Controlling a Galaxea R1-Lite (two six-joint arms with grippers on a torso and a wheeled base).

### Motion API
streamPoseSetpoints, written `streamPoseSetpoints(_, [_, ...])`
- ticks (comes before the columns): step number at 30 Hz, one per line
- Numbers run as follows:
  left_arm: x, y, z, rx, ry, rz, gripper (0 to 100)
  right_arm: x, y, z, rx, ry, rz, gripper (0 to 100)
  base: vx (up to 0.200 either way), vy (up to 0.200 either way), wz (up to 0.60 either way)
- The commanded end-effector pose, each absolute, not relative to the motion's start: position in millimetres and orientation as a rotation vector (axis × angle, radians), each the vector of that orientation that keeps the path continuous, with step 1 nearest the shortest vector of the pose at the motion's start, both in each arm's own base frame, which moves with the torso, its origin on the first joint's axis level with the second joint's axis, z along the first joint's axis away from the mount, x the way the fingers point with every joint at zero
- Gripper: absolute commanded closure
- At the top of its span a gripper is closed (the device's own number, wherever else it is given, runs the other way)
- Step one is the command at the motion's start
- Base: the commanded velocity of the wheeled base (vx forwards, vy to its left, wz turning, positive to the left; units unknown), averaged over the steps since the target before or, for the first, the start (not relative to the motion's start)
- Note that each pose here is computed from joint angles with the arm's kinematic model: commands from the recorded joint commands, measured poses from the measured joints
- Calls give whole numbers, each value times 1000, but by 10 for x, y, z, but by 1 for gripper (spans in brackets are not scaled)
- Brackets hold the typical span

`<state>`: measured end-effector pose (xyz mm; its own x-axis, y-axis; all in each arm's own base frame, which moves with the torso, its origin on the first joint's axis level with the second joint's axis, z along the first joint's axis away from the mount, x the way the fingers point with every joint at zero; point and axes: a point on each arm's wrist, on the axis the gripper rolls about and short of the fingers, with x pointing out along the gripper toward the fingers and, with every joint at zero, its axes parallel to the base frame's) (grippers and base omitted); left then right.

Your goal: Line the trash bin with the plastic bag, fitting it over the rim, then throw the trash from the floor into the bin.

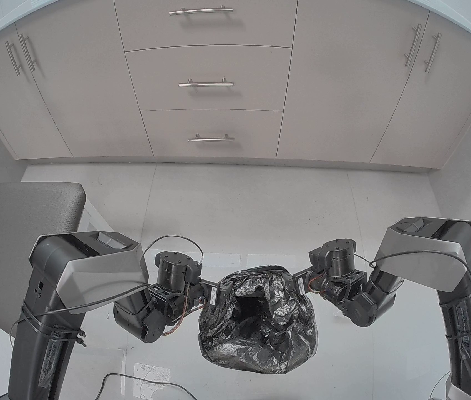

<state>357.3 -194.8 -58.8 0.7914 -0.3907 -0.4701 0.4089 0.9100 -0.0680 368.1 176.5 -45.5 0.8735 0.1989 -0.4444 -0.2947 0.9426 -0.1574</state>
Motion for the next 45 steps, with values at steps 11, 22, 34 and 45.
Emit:
streamPoseSetpoints(11, [3548, -1993, -561, 20, 492, -437, 0, 3420, 1671, -256, -294, 462, 238, 0, 0, 0, 0])
streamPoseSetpoints(22, [3497, -2035, -458, -7, 484, -446, 0, 3459, 1548, -301, -342, 485, 194, 0, 0, 0, 0])
streamPoseSetpoints(34, [3417, -2131, -454, -3, 490, -475, 0, 3665, 1445, -273, -350, 509, 156, 0, 0, 0, 0])
streamPoseSetpoints(45, [3429, -2117, -458, -4, 490, -470, 0, 3781, 1415, -389, -351, 543, 149, 0, 0, 0, 0])
